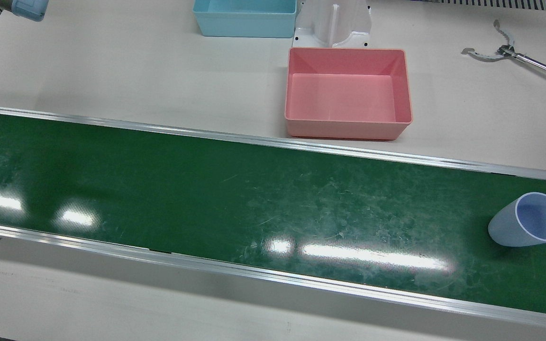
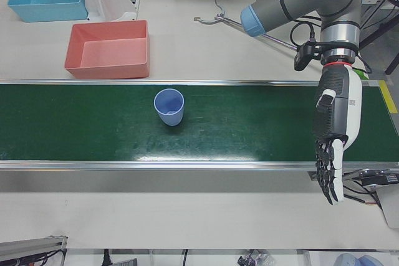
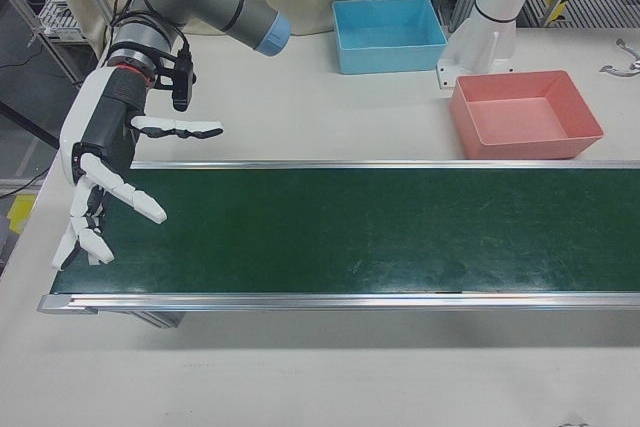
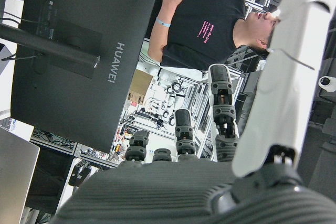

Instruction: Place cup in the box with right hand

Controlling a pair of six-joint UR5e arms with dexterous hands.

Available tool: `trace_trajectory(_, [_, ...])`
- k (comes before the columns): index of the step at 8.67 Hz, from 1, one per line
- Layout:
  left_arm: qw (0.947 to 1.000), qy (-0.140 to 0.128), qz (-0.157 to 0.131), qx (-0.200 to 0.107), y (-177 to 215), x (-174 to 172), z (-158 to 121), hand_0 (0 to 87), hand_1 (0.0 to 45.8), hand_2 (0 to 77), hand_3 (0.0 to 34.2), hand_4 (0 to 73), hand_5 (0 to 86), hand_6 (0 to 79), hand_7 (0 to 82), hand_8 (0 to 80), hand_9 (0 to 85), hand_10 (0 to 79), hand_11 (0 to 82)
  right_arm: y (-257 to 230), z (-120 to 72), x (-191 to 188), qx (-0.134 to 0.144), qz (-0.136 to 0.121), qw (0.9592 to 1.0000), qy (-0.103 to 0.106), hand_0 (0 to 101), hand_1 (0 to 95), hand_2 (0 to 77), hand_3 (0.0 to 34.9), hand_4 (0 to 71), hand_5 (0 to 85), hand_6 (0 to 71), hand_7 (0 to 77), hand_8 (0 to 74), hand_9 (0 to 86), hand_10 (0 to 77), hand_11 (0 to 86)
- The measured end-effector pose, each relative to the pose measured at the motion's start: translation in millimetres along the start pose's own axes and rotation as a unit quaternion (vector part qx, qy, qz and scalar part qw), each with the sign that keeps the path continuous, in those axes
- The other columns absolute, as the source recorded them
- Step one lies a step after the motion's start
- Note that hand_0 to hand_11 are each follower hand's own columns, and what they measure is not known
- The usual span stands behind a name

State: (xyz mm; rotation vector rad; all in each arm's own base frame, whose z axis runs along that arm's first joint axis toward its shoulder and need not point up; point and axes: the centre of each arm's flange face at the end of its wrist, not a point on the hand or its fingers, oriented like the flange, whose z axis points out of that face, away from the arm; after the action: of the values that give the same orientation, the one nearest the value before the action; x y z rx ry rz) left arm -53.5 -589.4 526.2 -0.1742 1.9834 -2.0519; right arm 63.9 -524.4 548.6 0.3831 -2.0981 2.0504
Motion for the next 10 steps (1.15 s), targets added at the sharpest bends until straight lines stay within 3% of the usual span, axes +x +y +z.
trace_trajectory(10, [1.0,0.0,0.0,0.0,0.0,0.0,0.0,0.0,0.5,0.5,0.0,0.0,0.0,0.0,0.0,0.0,0.5,0.0,0.0,-13.6,1.4,11.0,0.015,-0.003,0.9998,0.01,55,15.3,1.1,0.0,30.0,6.0,8.2,27.8,0.5,4.4,6.5,12.0])
